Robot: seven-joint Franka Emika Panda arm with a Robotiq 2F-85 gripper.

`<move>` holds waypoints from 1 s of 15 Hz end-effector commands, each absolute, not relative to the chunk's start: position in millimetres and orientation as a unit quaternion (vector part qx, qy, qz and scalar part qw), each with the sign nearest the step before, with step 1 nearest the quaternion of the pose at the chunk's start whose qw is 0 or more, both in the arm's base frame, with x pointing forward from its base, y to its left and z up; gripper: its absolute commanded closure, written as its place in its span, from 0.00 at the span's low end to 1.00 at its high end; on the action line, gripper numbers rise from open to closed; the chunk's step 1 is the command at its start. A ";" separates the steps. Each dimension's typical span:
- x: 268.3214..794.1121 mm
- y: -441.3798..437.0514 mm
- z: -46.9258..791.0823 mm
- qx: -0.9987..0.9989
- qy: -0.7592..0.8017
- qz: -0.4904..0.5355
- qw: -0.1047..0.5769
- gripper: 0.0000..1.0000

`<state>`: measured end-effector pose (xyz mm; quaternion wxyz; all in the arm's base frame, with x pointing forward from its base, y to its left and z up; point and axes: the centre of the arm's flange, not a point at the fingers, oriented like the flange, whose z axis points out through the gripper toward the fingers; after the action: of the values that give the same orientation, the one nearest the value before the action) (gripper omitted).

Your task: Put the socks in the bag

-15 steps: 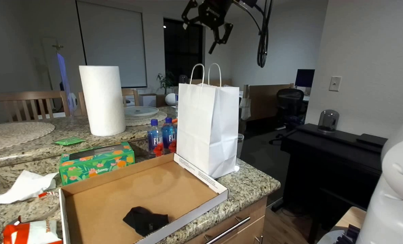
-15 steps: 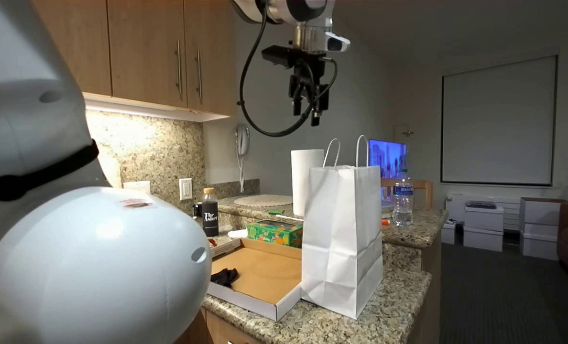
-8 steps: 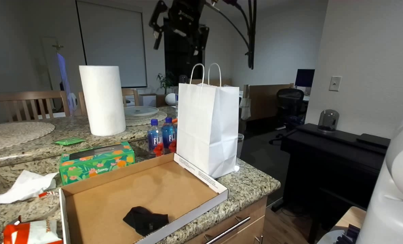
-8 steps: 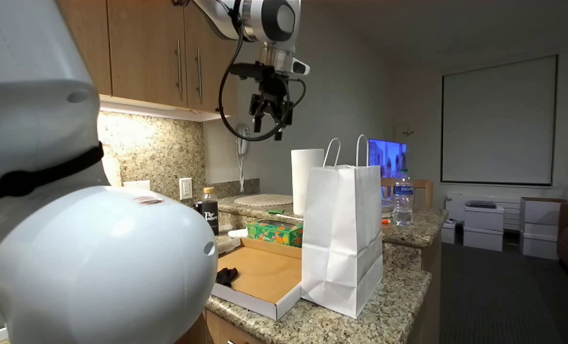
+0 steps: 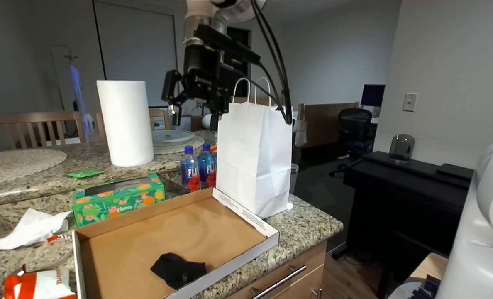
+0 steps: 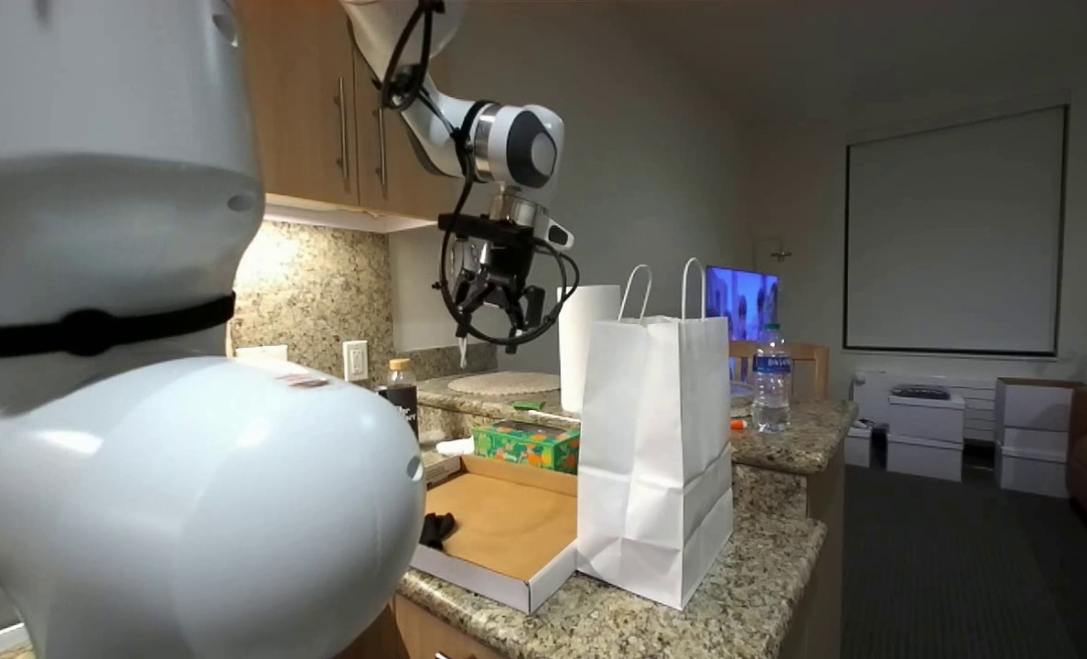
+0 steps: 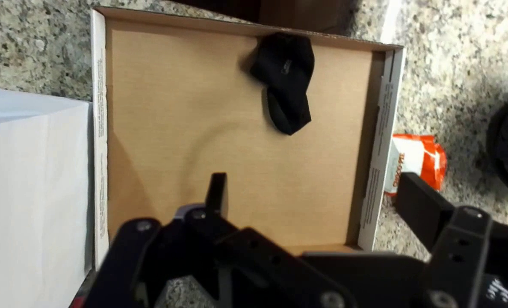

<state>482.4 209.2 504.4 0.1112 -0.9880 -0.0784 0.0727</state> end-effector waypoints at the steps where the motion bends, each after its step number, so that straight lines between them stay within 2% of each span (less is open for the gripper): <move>1: 479.9 233.4 454.3 -0.984 -0.147 0.079 0.069 0.00; 8: 451.4 289.9 345.0 -0.984 -0.163 -0.002 0.074 0.00; 15: 435.1 305.6 289.8 -0.982 -0.178 -0.004 0.057 0.00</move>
<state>441.7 301.8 305.9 0.0702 -0.9809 -0.1816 0.0049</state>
